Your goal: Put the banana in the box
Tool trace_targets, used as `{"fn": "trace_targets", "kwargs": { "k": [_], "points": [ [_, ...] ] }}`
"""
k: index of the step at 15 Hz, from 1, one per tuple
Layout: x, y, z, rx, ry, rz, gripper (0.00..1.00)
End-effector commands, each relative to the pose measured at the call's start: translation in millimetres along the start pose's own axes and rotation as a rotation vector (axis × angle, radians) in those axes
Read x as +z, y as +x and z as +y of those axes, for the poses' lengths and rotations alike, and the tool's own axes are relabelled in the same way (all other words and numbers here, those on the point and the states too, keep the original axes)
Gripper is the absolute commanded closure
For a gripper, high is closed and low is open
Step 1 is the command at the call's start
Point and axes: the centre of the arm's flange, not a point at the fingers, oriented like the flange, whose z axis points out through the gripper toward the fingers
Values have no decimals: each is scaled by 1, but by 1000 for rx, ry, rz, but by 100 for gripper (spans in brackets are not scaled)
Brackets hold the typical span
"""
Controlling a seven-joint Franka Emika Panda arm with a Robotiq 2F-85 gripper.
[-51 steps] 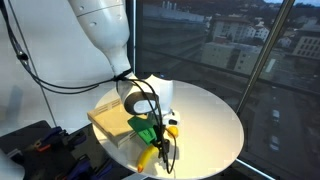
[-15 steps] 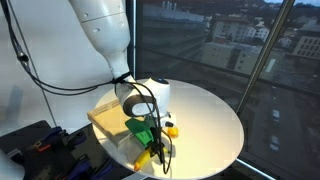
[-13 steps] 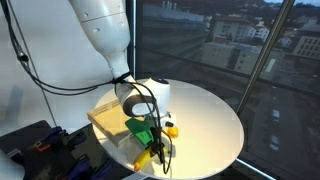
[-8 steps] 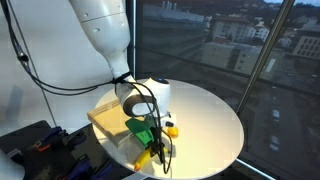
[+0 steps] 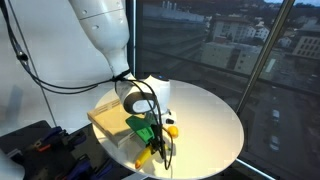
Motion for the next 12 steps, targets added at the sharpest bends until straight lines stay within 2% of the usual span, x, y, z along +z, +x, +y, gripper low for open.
{"fn": "trace_targets", "kwargs": {
  "k": [1,12],
  "points": [
    [-20,1,-6,-9,5,-2,85],
    [-52,5,-5,-19,15,-14,85]
  ]
}}
